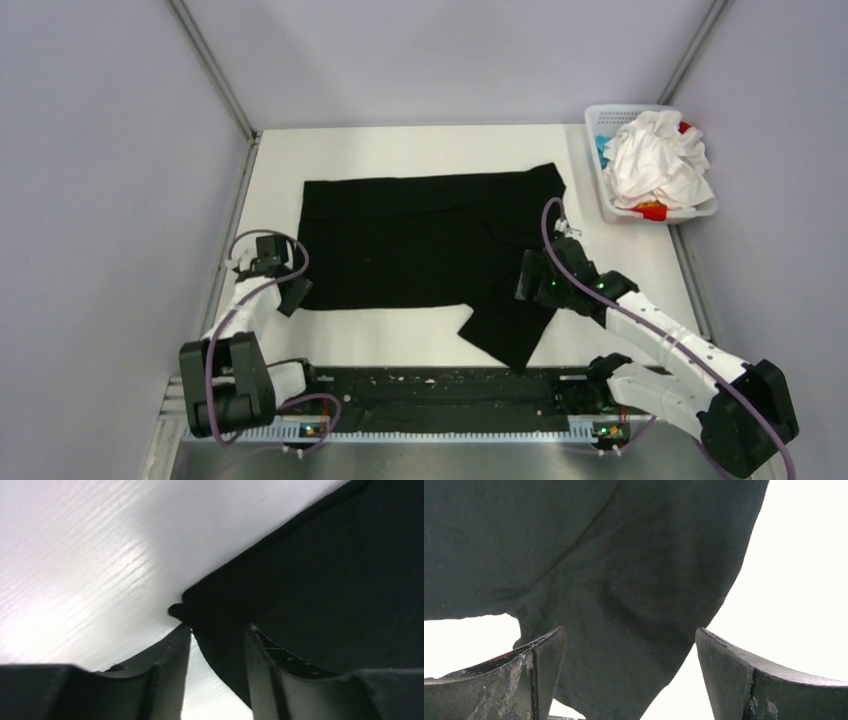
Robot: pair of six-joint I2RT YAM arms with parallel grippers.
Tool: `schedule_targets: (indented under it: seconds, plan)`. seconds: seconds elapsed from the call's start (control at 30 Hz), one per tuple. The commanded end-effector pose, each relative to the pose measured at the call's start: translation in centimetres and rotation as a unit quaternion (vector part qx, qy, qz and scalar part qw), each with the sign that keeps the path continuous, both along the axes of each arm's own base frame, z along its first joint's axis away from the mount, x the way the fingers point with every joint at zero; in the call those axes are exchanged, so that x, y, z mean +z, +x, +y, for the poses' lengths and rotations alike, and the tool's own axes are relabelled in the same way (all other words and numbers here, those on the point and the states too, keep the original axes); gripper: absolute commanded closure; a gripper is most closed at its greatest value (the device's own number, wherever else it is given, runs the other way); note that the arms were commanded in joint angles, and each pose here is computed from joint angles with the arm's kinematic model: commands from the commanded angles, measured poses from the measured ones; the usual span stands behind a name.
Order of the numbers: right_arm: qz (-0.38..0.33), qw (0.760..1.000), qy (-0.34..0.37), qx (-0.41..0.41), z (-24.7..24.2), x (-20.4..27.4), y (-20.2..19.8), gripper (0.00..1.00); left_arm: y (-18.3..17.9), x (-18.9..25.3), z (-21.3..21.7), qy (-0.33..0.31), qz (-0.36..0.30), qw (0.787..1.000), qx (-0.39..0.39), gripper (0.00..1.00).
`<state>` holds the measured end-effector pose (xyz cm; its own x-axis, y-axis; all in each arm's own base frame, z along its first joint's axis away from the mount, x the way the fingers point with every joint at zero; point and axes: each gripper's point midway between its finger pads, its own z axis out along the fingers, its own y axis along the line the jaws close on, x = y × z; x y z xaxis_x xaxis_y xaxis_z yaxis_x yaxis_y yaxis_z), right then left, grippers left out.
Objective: Fold and stack the t-shirts
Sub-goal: Grab the side of the flattened tshirt closest away from the robot with both arms
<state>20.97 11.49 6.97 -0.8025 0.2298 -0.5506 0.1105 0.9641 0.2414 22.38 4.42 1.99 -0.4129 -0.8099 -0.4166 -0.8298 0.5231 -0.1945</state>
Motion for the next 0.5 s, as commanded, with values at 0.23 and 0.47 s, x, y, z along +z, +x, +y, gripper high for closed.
schedule_targets:
  seconds: [0.23, 0.47]
  plan:
    - [0.039, 0.991, -0.031, 0.128, 4.5, -0.4, -5.6, 0.15, 2.3, -2.0, -1.3, -0.048, 0.007, 0.999, -0.021, 1.0]
    - [0.123, 0.954, -0.163, 0.219, 5.3, -4.4, -11.9, 0.26, 2.1, -1.0, -1.2, -0.035, -0.033, 0.999, -0.023, 1.0]
